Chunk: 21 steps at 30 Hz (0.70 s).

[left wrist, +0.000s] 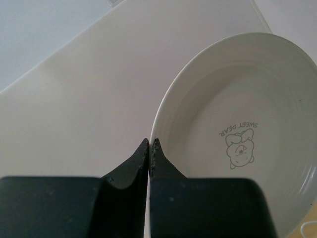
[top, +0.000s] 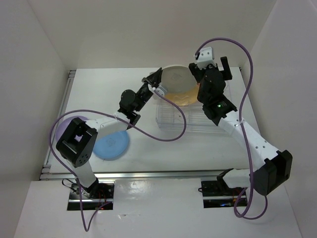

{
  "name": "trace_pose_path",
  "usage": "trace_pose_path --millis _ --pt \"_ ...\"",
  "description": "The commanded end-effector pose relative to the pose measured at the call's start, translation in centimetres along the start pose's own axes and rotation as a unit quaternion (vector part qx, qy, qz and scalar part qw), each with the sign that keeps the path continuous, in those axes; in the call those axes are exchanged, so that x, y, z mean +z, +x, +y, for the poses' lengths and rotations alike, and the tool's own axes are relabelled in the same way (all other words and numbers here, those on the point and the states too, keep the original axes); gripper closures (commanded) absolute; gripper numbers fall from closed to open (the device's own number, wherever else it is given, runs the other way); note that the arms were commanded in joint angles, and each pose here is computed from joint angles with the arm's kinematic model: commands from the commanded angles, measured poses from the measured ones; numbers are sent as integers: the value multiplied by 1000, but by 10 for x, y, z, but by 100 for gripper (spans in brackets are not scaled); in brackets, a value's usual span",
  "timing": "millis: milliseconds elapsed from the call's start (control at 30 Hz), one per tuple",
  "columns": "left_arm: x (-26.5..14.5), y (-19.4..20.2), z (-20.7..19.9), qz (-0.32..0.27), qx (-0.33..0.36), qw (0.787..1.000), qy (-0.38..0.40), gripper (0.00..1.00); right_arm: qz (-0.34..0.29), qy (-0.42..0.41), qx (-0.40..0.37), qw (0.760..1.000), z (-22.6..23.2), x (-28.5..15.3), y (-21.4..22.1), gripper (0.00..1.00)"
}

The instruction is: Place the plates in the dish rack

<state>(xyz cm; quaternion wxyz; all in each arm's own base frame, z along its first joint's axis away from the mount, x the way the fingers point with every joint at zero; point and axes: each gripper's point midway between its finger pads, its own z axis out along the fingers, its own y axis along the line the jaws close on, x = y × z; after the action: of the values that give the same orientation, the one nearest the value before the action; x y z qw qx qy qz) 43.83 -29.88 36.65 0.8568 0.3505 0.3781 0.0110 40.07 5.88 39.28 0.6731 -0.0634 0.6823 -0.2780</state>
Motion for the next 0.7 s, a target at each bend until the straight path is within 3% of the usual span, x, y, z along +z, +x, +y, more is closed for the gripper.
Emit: trace_pose_path --millis 0,233,667 --pt "1 -3 -9 -17 7 1000 6 100 -36 39 37 998 -34 -7 -26 0" --pt "-2 34 -69 31 18 998 51 100 -34 38 35 998 -38 -11 -24 0" --pt "-2 82 -104 83 46 992 87 100 -33 26 31 999 -31 -12 -17 0"
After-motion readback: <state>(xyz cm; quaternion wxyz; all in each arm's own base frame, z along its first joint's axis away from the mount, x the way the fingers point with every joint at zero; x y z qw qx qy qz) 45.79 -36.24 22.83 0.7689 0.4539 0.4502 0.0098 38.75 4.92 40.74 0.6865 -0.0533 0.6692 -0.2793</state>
